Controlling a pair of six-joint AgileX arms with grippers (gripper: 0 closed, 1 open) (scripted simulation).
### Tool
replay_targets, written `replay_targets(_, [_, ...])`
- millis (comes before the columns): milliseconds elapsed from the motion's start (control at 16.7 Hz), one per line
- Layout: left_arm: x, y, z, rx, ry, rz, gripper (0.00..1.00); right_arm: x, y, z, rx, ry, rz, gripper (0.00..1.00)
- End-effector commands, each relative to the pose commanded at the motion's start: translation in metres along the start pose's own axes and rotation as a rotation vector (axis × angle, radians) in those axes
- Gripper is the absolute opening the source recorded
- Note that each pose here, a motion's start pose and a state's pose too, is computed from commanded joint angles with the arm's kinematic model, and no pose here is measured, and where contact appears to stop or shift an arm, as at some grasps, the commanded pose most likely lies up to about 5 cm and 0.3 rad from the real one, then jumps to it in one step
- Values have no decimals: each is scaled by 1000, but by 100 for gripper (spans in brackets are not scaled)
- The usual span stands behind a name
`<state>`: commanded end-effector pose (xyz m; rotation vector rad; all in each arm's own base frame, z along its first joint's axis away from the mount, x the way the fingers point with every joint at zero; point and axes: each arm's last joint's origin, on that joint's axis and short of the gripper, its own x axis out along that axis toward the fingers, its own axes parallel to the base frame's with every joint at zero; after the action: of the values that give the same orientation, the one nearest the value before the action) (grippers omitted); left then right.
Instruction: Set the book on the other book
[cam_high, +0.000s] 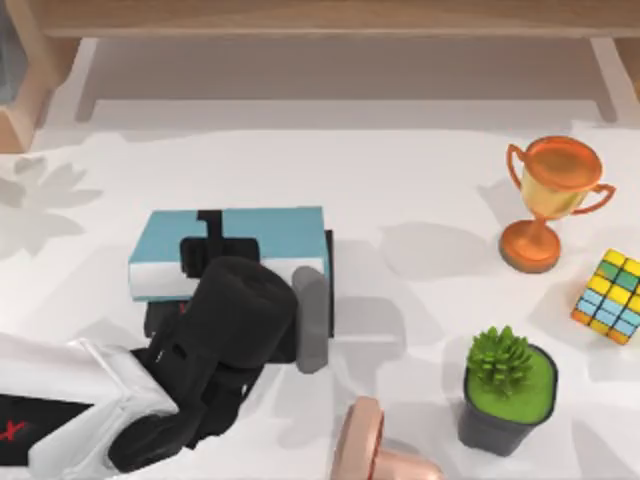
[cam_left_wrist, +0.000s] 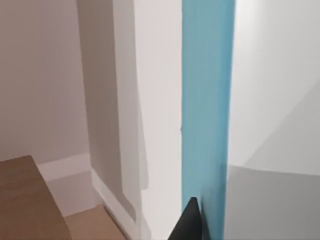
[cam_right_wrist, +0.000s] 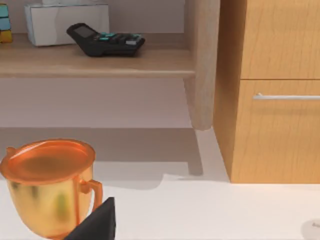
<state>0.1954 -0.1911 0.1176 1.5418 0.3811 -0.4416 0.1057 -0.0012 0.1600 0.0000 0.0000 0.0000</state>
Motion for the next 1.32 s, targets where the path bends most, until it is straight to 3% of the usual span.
replay_targets(480, [5,1,0,0,0,0,0,0,0,0,0,0,0,100])
replay_targets(1260, [5,1,0,0,0,0,98,0,0,0,0,0,0,100])
replay_targets(1320, [5,1,0,0,0,0,100,0,0,0,0,0,0,100])
